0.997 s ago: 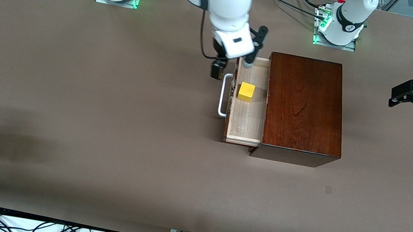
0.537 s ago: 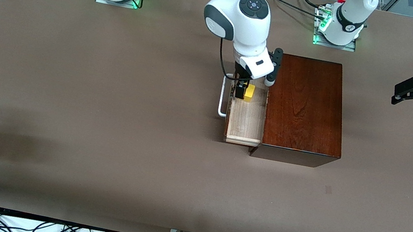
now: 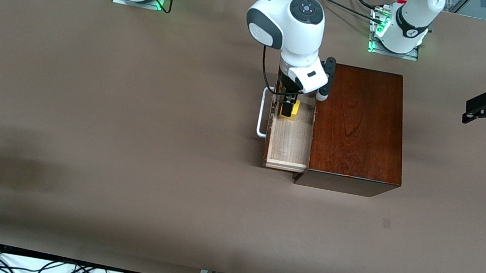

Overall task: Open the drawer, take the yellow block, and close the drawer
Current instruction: 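Close the right gripper on the yellow cube and lift it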

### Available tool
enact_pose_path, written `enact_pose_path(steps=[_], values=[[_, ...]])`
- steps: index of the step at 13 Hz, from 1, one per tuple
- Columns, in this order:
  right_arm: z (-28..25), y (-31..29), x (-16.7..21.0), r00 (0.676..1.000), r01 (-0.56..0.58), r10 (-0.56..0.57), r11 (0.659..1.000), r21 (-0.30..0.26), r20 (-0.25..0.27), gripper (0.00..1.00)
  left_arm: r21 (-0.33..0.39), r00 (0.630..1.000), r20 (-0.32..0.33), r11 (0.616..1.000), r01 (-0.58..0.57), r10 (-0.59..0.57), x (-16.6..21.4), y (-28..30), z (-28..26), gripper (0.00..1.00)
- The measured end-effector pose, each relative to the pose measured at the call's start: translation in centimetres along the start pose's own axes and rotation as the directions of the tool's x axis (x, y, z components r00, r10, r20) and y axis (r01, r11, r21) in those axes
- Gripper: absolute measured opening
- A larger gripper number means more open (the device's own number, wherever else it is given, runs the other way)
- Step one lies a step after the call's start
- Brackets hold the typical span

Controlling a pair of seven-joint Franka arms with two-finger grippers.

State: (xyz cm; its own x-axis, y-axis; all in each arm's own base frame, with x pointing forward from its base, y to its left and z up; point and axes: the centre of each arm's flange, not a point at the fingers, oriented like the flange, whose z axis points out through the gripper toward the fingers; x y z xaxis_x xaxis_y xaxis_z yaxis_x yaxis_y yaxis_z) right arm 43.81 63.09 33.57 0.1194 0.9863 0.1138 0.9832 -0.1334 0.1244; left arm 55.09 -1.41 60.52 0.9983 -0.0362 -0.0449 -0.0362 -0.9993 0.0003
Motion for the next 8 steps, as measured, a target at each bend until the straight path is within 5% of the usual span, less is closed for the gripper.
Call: enact_pose_path(steps=[5,6,8], values=[[1.52,-0.11,-0.21,1.0,0.013,-0.013,1.0,0.001,0.02,0.99,0.0,1.0,0.008,1.0,-0.006,0.006,0.2,0.35,0.39,1.0],[1.57,-0.12,-0.21,1.0,0.019,-0.018,1.0,-0.005,0.023,0.93,0.0,1.0,0.01,1.0,-0.007,0.007,0.25,0.37,0.48,1.0],[1.59,-0.31,-0.11,0.999,0.026,-0.025,1.0,-0.009,0.026,0.67,0.0,1.0,0.012,1.0,-0.007,0.007,0.32,0.38,0.6,1.0]])
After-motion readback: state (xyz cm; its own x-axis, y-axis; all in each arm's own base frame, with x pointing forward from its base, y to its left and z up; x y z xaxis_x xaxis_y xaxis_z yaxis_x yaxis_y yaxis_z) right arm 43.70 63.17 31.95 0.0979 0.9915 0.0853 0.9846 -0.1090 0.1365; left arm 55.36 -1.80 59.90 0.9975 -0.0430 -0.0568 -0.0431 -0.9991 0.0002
